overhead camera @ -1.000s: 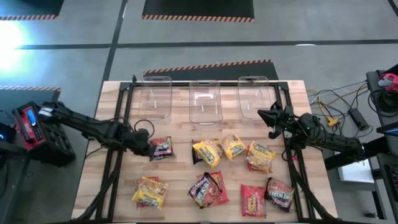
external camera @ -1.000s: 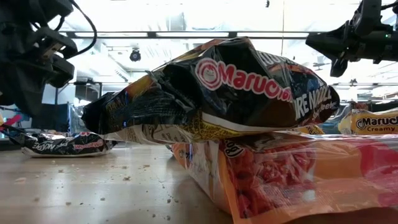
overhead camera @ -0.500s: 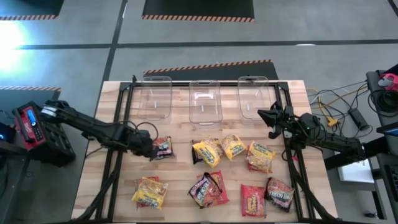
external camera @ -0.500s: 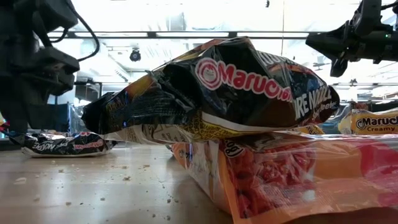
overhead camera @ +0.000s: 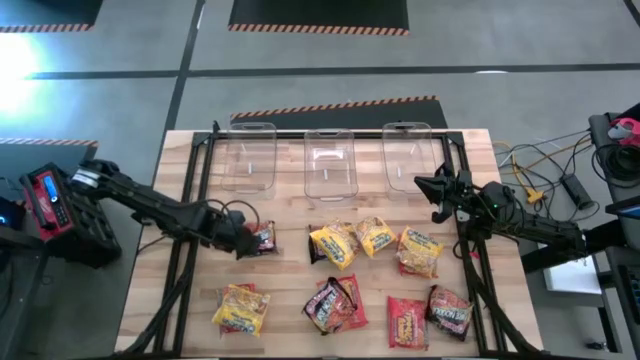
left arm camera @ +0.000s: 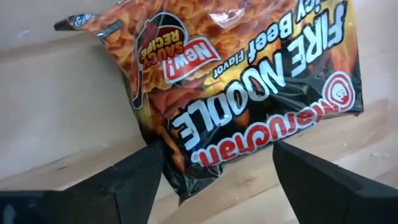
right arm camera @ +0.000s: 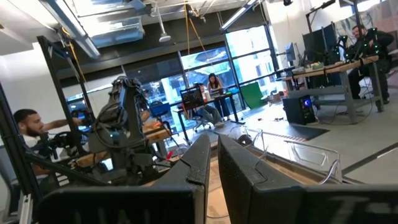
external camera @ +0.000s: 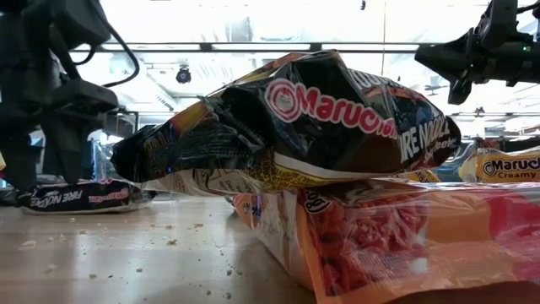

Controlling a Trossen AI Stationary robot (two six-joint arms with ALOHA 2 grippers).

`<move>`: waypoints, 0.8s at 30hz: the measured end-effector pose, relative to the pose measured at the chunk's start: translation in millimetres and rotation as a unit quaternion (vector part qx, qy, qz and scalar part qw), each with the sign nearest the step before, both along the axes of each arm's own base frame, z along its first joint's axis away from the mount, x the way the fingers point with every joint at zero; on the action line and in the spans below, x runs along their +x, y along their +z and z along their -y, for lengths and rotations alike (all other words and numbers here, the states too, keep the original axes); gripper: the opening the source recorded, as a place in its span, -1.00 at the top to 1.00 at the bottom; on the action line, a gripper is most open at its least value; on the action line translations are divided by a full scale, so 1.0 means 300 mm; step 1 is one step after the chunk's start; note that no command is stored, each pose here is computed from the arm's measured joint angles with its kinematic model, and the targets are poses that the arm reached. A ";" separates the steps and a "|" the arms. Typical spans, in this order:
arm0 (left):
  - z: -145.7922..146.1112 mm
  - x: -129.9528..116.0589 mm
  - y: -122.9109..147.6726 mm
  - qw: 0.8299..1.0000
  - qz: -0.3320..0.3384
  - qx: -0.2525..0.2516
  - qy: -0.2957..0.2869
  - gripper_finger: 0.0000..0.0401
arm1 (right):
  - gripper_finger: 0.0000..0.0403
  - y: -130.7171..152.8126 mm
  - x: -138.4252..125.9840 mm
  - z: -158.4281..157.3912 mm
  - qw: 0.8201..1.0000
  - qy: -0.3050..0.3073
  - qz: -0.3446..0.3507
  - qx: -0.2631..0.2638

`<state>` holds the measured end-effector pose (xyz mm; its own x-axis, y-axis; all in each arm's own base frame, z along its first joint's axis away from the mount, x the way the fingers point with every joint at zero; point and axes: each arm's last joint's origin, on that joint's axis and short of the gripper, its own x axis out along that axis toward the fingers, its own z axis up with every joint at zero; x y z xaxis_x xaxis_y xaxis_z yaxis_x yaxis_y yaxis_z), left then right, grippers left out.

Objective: Sort Maruchan noodles
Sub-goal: Put the black noodle pack into the middle transparent bin

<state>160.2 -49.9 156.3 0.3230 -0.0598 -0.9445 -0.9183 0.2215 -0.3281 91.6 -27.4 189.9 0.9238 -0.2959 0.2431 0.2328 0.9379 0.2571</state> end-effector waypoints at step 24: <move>0.014 -0.017 -0.020 0.994 -0.037 0.091 0.038 -0.43 | 0.89 0.000 0.000 0.000 1.000 0.000 0.000 0.000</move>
<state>155.2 -54.1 150.1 0.2496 0.1375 -0.9586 -0.9549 0.1995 -0.2200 91.6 -27.4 189.8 0.9237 -0.2960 0.2430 0.2329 0.9379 0.2572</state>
